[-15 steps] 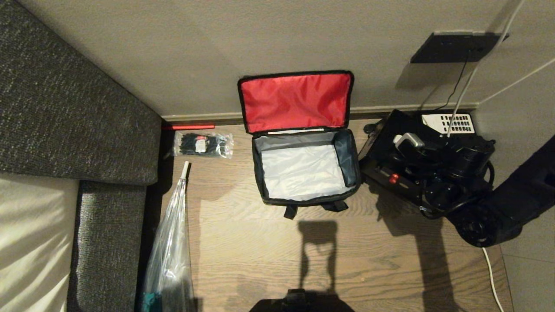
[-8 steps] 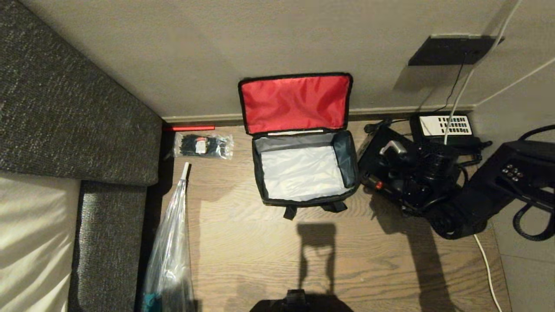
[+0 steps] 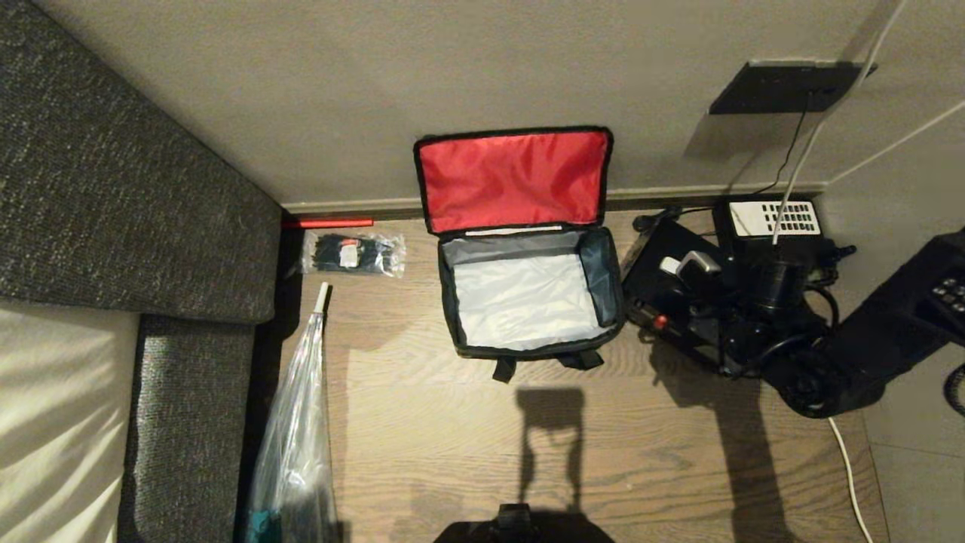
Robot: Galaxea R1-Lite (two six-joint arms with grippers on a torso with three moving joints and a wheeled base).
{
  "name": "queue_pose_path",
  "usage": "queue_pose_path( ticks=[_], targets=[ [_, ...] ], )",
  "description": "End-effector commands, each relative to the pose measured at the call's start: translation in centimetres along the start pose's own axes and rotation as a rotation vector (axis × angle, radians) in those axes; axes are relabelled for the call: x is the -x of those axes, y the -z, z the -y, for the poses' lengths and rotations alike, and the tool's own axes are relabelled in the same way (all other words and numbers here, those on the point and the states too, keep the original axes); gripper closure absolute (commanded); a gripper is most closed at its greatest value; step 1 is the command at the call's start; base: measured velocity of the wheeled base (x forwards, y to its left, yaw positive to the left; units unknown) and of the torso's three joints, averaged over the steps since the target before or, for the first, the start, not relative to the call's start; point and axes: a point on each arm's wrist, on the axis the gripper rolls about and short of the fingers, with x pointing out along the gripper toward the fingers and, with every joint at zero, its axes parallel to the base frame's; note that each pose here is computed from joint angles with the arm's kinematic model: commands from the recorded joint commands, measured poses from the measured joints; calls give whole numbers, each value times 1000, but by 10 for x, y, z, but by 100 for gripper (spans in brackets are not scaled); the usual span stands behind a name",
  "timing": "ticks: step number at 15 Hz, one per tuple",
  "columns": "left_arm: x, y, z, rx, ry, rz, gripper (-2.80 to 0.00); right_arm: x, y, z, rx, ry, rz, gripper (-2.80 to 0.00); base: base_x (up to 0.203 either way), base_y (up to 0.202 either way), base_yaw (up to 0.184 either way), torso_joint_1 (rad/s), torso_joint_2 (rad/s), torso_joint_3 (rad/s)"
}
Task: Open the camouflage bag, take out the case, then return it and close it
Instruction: Release the handle, then grip the handle again
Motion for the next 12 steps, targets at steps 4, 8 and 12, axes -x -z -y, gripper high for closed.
queue_pose_path(
  ticks=[4, 8, 12],
  targets=[
    [0, 1, 0, -1, -2, -2, 0, 65, 47, 70, -37, -42, -14, 0, 0, 0, 0, 0, 0, 0],
    [0, 1, 0, -1, -1, -1, 0, 114, 95, 99, -137, -47, -20, 0, 0, 0, 0, 0, 0, 0],
    [0, 1, 0, 0, -2, -2, 0, 160, 151, 105, -337, -120, -80, 0, 0, 0, 0, 0, 0, 0]
  ],
)
